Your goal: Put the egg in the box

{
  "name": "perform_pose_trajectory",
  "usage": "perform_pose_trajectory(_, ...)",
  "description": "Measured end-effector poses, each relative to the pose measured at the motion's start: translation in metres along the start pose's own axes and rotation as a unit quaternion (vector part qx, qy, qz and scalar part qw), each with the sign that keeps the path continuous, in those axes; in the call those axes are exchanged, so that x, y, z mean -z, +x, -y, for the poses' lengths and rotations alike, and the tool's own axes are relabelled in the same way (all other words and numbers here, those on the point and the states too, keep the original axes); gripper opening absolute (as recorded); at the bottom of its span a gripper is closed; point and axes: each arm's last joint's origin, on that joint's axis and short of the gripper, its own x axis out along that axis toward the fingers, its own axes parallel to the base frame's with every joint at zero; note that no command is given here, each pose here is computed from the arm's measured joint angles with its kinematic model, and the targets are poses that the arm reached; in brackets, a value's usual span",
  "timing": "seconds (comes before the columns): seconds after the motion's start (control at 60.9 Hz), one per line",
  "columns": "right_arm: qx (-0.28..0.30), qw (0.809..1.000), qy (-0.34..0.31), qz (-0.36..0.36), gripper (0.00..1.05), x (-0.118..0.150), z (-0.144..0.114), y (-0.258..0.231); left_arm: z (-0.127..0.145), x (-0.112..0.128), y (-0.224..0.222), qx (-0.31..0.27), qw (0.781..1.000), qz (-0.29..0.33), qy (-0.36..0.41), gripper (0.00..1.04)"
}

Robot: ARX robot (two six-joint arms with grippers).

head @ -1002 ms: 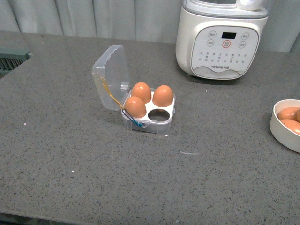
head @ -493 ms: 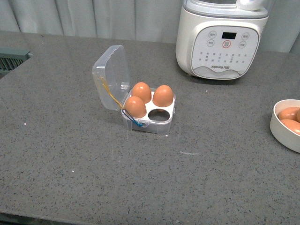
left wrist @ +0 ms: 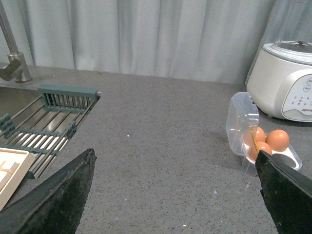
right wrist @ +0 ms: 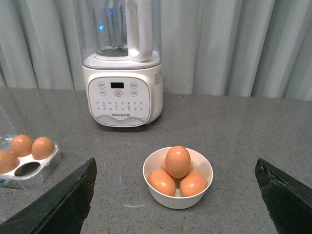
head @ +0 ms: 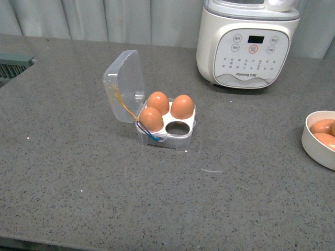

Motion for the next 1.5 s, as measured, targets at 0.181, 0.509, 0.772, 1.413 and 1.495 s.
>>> perform_pose_trajectory(0.181, 0.0, 1.0, 0.0, 0.0, 0.95, 0.0, 0.0, 0.0, 0.0, 0.0, 0.0, 0.0, 1.0, 0.0, 0.0, 0.98)
perform_pose_trajectory(0.509, 0.0, 1.0, 0.0, 0.0, 0.95, 0.0, 0.0, 0.0, 0.0, 0.0, 0.0, 0.0, 1.0, 0.0, 0.0, 0.98)
perform_pose_trajectory(0.772, 0.0, 1.0, 0.0, 0.0, 0.95, 0.0, 0.0, 0.0, 0.0, 0.0, 0.0, 0.0, 1.0, 0.0, 0.0, 0.98)
perform_pose_trajectory(1.413, -0.005, 0.984, -0.005, -0.178, 0.95, 0.012, 0.027, 0.095, 0.0, 0.0, 0.0, 0.0, 1.0, 0.0, 0.0, 0.98)
perform_pose_trajectory(1.495, -0.027, 0.98, 0.009, -0.199, 0.95, 0.019, 0.027, 0.108, 0.0, 0.0, 0.0, 0.0, 1.0, 0.0, 0.0, 0.98)
